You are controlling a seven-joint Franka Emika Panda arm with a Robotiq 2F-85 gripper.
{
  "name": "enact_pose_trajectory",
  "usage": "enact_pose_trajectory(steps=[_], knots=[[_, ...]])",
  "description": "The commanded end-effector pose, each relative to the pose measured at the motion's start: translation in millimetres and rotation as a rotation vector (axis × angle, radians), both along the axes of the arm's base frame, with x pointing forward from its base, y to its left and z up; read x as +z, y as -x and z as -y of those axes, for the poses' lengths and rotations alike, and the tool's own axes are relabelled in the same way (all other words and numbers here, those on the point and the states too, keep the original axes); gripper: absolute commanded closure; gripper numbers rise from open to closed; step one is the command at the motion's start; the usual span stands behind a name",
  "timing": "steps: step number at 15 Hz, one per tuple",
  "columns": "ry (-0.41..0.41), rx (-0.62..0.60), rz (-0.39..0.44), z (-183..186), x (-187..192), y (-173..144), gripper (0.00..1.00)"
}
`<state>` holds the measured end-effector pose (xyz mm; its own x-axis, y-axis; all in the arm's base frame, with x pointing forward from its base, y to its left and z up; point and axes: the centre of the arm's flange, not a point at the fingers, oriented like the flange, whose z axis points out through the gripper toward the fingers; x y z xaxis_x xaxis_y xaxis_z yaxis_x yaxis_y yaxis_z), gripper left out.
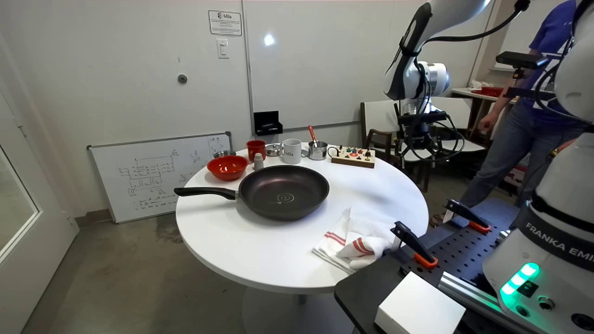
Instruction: Pick up the kitchen towel and wipe the pan
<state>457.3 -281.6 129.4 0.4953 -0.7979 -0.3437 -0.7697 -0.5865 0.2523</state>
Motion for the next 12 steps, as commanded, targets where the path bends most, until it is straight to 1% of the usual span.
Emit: enact_pose_trajectory(steps=[1, 3, 4, 5, 6, 10, 12], knots=[[0.0, -0.001, 0.0, 0.5, 0.0, 0.3, 0.0], [-0.003, 0.012, 0.001, 4.7, -1.4, 5.1, 0.0], [-0.005, 0.046, 0.058, 6.0, -2.4, 6.7, 0.0], [-0.042, 0.069, 0.103, 6.9, -1.5, 5.6, 0.0], [-0.06, 0.107, 0.157, 7.1, 0.4, 4.3, 0.0], [-0.161, 0.202, 0.293, 6.9, 1.1, 6.2, 0.0], [-0.195, 0.28, 0.351, -0.2, 0.3, 8.5, 0.0]])
